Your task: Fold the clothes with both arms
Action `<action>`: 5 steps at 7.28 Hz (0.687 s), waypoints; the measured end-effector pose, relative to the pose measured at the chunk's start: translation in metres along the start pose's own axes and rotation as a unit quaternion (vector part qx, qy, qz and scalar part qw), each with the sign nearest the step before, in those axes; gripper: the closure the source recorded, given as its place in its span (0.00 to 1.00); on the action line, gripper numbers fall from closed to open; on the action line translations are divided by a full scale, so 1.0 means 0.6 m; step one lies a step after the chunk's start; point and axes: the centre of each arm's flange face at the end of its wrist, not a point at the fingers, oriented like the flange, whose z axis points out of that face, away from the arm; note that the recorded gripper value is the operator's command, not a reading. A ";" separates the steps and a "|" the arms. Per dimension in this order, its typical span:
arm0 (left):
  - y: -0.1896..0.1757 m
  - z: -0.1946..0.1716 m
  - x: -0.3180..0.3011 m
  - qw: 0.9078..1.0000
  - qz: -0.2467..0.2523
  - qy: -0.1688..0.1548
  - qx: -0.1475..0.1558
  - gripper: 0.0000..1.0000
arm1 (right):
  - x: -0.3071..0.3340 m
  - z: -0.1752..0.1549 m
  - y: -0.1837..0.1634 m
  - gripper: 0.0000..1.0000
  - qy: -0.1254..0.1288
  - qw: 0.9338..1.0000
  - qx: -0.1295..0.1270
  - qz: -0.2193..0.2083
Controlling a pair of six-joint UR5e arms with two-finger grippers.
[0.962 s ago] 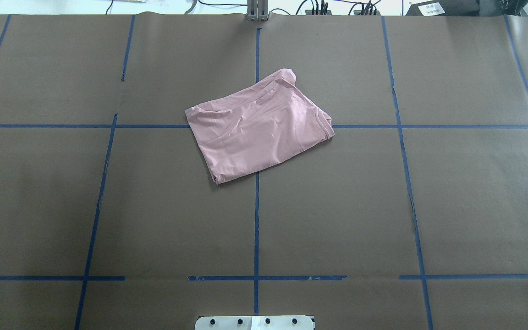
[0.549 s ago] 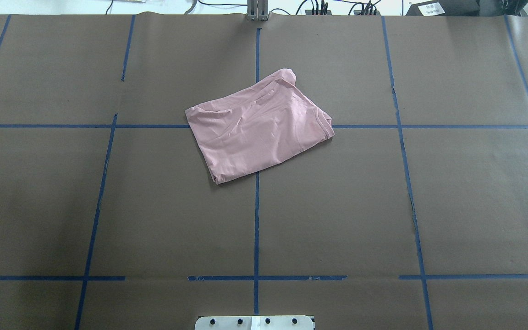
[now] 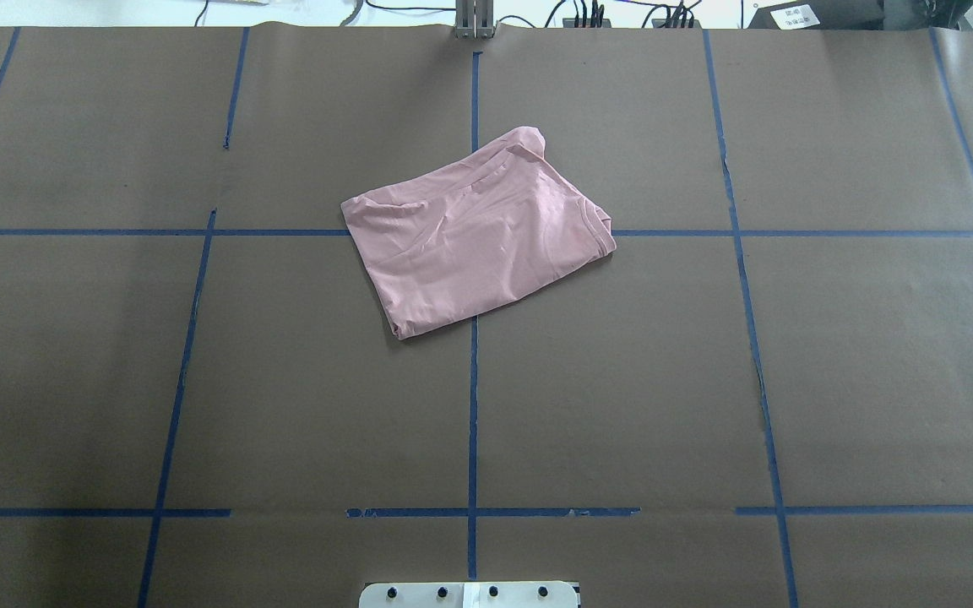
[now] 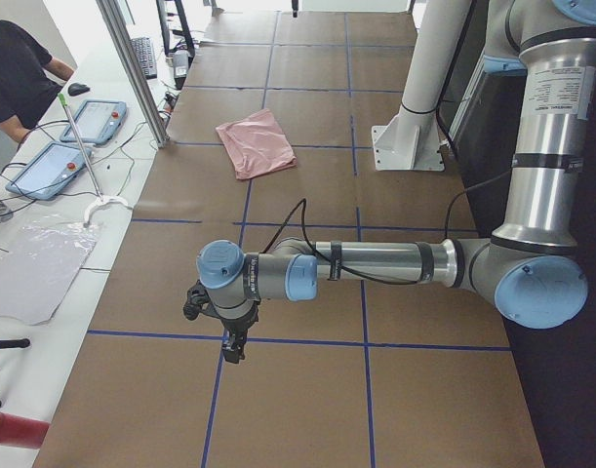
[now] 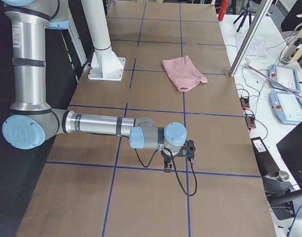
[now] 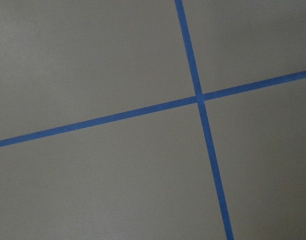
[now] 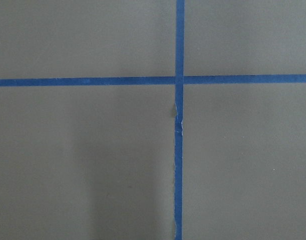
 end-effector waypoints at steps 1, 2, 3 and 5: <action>0.000 0.000 0.000 1.000 0.001 0.001 0.001 0.00 | 0.001 -0.023 -0.004 0.00 0.000 1.000 0.011 0.007; 0.000 -0.002 0.001 1.000 0.001 0.001 0.002 0.00 | -0.009 -0.050 -0.015 0.00 0.002 1.000 0.016 0.016; -0.001 -0.003 0.003 1.000 0.002 0.001 0.003 0.00 | -0.026 -0.073 -0.030 0.00 0.006 0.999 0.012 0.030; -0.003 -0.005 0.005 1.000 0.004 0.000 0.004 0.00 | -0.036 -0.085 -0.034 0.00 0.008 0.999 0.004 0.044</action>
